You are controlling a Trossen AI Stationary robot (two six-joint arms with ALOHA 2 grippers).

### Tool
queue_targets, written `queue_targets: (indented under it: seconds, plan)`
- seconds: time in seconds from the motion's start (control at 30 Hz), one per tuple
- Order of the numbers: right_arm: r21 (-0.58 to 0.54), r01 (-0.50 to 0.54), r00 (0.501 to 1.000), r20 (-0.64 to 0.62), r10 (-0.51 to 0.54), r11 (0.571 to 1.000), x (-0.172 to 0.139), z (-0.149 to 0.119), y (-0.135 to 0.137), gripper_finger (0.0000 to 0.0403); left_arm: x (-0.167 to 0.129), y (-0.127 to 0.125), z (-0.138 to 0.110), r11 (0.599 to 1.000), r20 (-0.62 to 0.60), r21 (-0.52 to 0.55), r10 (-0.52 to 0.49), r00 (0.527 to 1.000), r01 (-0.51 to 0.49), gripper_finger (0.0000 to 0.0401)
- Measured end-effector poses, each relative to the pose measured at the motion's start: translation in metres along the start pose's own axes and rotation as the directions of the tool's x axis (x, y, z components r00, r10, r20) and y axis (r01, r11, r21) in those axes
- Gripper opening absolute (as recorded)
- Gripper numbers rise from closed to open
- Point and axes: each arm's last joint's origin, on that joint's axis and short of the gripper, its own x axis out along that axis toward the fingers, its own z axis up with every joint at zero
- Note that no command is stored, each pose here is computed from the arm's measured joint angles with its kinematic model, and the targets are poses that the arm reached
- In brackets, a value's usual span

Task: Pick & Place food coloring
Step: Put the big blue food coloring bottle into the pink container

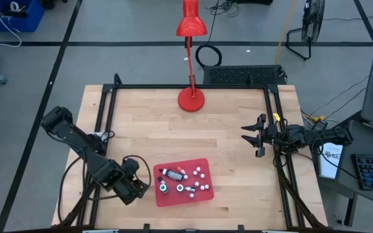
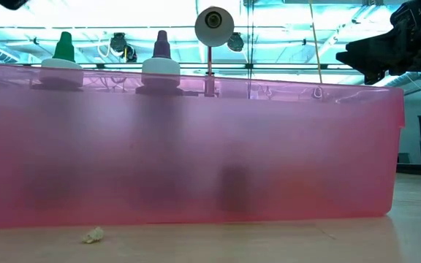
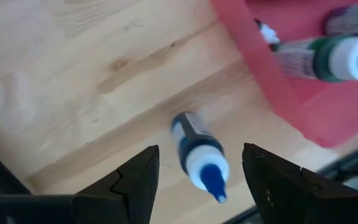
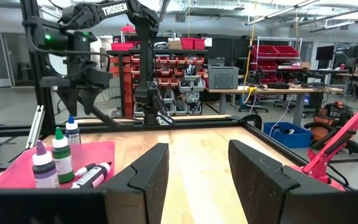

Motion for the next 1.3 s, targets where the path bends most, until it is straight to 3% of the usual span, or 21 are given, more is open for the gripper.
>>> queue_targets:
  seconds: [0.17,0.4,0.73,0.97,1.3]
  plan:
    - [0.0,0.0,1.0,0.0,0.0,1.0,0.0,0.0,0.0,0.0155,0.006,0.004,0.0,0.999,-0.027,-0.025,0.03,0.999,-0.031,0.0226]
    - [0.0,0.0,1.0,0.0,0.0,1.0,0.0,0.0,0.0,0.0155,0.007,-0.003,-0.002,0.999,-0.049,-0.03,-0.041,0.998,0.04,0.0227]
    - [0.0,0.0,1.0,0.0,0.0,1.0,0.0,0.0,0.0,0.0155,0.029,-0.01,-0.006,0.999,-0.089,-0.003,0.051,0.995,-0.052,0.0227]
    - [0.0,0.0,1.0,0.0,0.0,1.0,0.0,0.0,0.0,0.0155,0.032,-0.015,-0.008,1.0,-0.1,-0.01,0.012,0.995,-0.013,0.0228]
    - [0.0,0.0,1.0,0.0,0.0,1.0,0.0,0.0,0.0,0.0155,0.042,-0.016,-0.013,0.998,-0.1,-0.002,0.061,0.993,-0.061,0.0228]
